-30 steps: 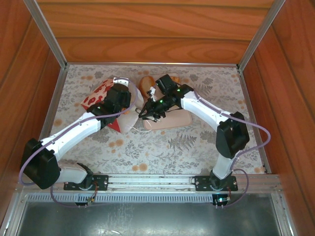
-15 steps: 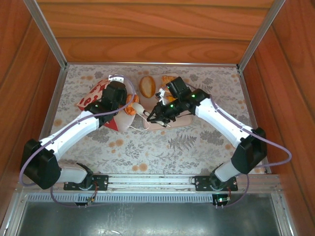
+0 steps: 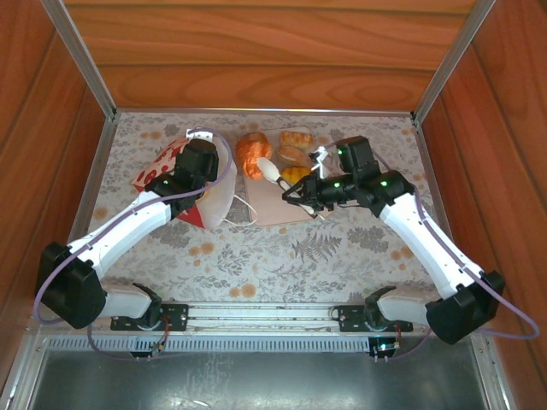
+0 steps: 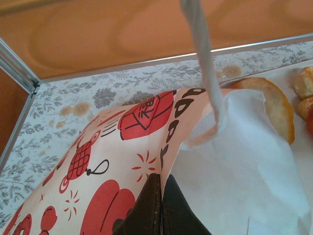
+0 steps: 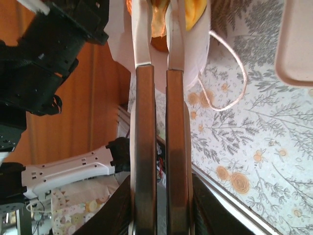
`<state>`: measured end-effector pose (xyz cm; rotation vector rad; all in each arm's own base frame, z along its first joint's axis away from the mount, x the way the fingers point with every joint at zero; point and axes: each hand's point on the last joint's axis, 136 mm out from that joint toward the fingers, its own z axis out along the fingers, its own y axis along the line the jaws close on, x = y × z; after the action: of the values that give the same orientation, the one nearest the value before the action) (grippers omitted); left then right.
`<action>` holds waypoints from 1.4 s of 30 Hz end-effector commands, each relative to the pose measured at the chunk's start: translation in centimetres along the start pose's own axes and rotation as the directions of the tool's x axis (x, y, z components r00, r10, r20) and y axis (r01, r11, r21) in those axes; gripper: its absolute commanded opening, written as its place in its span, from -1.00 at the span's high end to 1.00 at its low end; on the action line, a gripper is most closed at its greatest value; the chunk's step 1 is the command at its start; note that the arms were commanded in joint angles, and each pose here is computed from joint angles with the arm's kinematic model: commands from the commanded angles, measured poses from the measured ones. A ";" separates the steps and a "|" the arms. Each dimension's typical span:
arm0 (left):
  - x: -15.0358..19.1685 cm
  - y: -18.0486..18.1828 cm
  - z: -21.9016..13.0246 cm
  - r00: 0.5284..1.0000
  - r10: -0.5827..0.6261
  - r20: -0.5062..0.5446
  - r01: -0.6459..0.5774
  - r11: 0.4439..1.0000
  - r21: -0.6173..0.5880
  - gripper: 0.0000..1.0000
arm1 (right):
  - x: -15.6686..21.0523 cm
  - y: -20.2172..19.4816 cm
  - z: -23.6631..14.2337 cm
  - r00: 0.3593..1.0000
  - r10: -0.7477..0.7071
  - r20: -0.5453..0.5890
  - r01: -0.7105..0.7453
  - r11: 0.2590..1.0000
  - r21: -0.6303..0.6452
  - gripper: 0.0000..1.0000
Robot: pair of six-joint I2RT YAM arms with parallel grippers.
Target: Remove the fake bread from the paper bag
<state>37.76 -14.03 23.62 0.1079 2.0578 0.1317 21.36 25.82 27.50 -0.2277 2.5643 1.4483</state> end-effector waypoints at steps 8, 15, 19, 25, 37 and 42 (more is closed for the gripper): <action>-2.0 0.5 -1.1 0.998 -0.040 0.047 0.040 0.999 0.008 1.00 | -0.6 -4.5 0.2 0.992 0.118 0.053 -0.116 0.992 -0.048 0.65; -2.1 0.6 -1.4 0.998 -0.037 0.054 0.037 0.999 0.010 1.00 | -0.5 -8.6 2.6 0.980 0.197 0.030 -0.196 0.980 -0.012 0.65; -1.9 0.6 -1.5 0.998 -0.039 0.052 0.038 0.999 0.013 1.00 | -1.0 -9.8 3.4 0.973 0.228 0.046 -0.228 0.974 -0.002 0.64; -1.9 0.6 -1.4 0.998 -0.038 0.052 0.037 0.999 0.015 1.00 | -1.8 -10.8 4.2 0.961 0.265 0.082 -0.264 0.964 -0.016 0.64; -1.8 0.5 -1.3 0.998 -0.036 0.047 0.035 0.999 0.016 1.00 | -1.0 -10.1 5.0 0.959 0.283 0.005 -0.282 0.955 -0.089 0.62; -1.9 0.5 -1.2 0.998 -0.037 0.047 0.036 0.999 0.015 1.00 | 0.1 -9.6 4.8 0.959 0.281 -0.029 -0.283 0.955 -0.089 0.60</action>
<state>37.44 -13.96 24.49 0.1032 2.0412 0.1118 24.84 24.53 15.38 0.2223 2.6692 1.5819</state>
